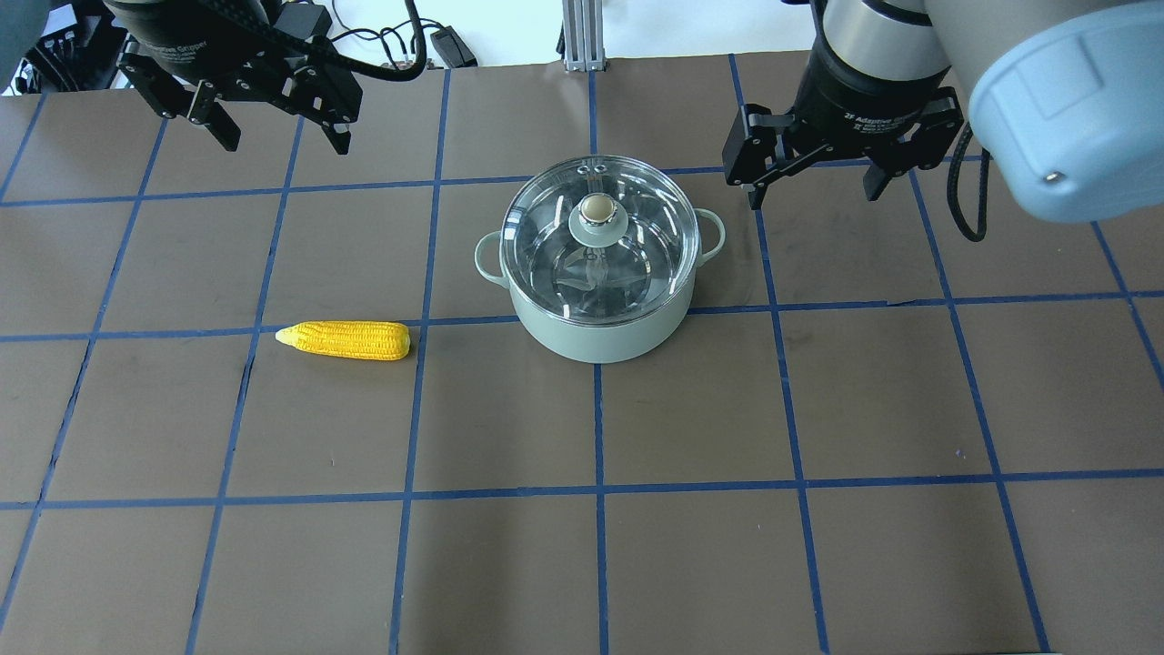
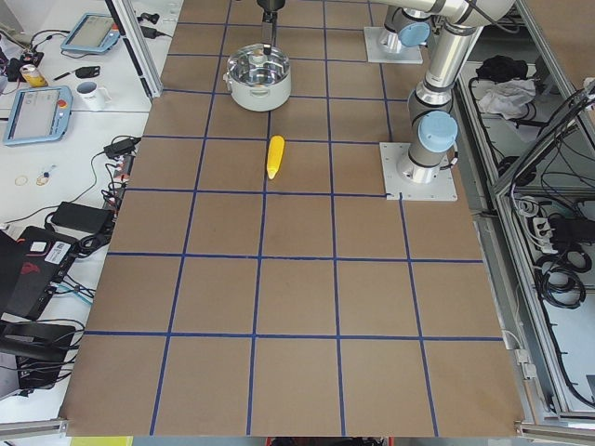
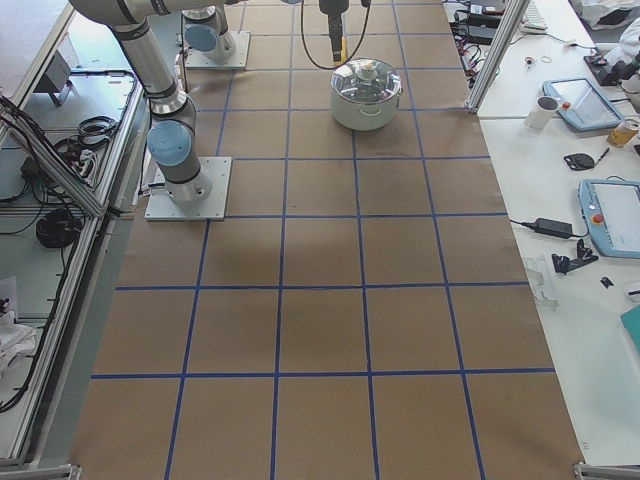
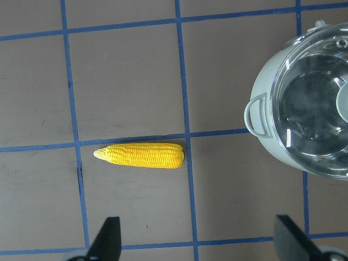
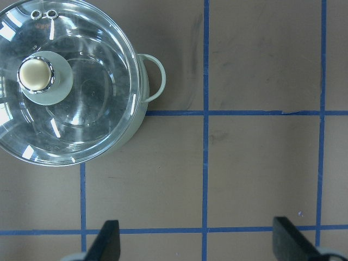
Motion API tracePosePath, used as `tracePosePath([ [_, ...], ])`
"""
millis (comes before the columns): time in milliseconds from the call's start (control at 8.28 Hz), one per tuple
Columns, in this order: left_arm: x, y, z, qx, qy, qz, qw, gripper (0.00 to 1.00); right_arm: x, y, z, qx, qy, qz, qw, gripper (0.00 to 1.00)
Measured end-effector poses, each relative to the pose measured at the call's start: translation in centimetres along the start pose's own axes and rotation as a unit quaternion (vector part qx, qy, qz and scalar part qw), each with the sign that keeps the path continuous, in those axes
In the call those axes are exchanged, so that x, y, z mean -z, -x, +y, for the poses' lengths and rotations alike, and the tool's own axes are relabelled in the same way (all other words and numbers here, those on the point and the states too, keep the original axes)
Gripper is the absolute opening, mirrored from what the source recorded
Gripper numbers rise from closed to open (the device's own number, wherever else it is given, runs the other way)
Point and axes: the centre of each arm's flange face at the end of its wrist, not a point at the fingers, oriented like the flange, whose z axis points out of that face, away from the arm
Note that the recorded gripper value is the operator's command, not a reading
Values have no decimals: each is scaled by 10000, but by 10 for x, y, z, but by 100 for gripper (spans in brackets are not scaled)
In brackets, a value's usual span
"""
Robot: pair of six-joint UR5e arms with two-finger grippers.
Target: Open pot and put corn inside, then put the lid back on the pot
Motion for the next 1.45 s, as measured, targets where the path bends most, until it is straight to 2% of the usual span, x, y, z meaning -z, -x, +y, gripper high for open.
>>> tracePosePath([
  [846,-5,0,-2,131,52,3,9999,100,1,2,1,20,-8,-6,10000,100],
  [1208,-24,4,-10,1171,219,-12,9929,100,3,1,3,11,-21,-14,10000,100],
  [1450,-68,21,-17,1612,502,3,9857,100,1,2,0,55,-39,-22,10000,100],
])
